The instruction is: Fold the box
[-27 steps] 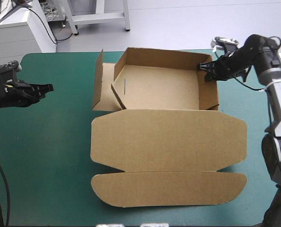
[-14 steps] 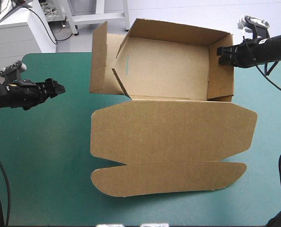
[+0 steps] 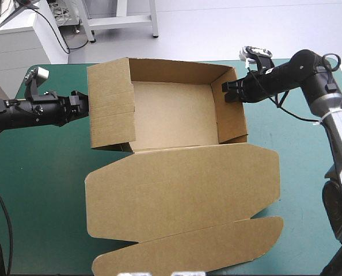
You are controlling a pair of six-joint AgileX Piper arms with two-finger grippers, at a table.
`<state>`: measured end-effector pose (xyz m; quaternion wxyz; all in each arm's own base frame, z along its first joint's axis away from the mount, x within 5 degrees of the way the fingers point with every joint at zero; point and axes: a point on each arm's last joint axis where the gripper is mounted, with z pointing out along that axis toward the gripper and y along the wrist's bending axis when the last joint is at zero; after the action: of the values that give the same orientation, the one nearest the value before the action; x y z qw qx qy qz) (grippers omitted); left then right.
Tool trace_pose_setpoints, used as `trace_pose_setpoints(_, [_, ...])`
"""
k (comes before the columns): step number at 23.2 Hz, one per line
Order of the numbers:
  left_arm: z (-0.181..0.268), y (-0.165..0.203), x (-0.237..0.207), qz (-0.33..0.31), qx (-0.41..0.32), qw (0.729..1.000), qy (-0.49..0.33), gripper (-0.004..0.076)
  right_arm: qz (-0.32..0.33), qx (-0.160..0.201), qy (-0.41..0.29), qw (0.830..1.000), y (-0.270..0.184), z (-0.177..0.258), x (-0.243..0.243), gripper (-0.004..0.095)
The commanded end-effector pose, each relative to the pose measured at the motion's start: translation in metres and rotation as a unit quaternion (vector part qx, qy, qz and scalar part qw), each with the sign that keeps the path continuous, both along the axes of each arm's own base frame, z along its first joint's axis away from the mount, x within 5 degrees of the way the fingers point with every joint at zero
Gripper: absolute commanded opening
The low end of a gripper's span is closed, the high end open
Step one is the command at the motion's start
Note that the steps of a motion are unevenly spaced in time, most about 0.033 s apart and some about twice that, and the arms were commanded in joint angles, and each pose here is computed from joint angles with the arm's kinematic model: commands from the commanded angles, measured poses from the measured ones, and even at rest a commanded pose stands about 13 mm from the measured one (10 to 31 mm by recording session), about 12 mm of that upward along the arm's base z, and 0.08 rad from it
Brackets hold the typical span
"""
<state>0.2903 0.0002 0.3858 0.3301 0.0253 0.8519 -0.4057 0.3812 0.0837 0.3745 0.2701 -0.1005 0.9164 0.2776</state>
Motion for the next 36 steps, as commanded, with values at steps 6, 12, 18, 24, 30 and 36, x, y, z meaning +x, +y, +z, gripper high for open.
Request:
trace_pose_setpoints(6, [0.033,-0.013,-0.025,-0.038,-0.038,0.998,-0.044,0.0578,-0.032,0.051,-0.043,0.997,0.018,0.015,0.006,-0.0017])
trace_pose_setpoints(12, [0.039,-0.015,-0.031,-0.039,-0.035,0.997,-0.056,0.0578,-0.031,0.057,-0.049,0.997,0.039,0.007,0.011,-0.0017])
trace_pose_setpoints(18, [0.042,-0.016,-0.036,-0.041,-0.023,0.997,-0.064,0.0554,-0.019,0.067,-0.046,0.996,0.065,-0.003,0.014,-0.0017])
trace_pose_setpoints(24, [0.034,-0.016,-0.036,-0.041,0.019,0.998,-0.041,0.0528,-0.006,0.083,-0.078,0.993,0.101,-0.001,0.008,-0.0013])
trace_pose_setpoints(30, [0.012,-0.025,-0.038,-0.034,0.136,0.989,0.042,0.0528,0.013,0.065,-0.092,0.994,0.13,-0.003,-0.003,0.0002])
trace_pose_setpoints(36, [0.004,-0.022,-0.035,0.025,0.195,0.977,0.077,0.0506,0.026,0.062,-0.078,0.995,0.137,-0.005,-0.009,0.0002])
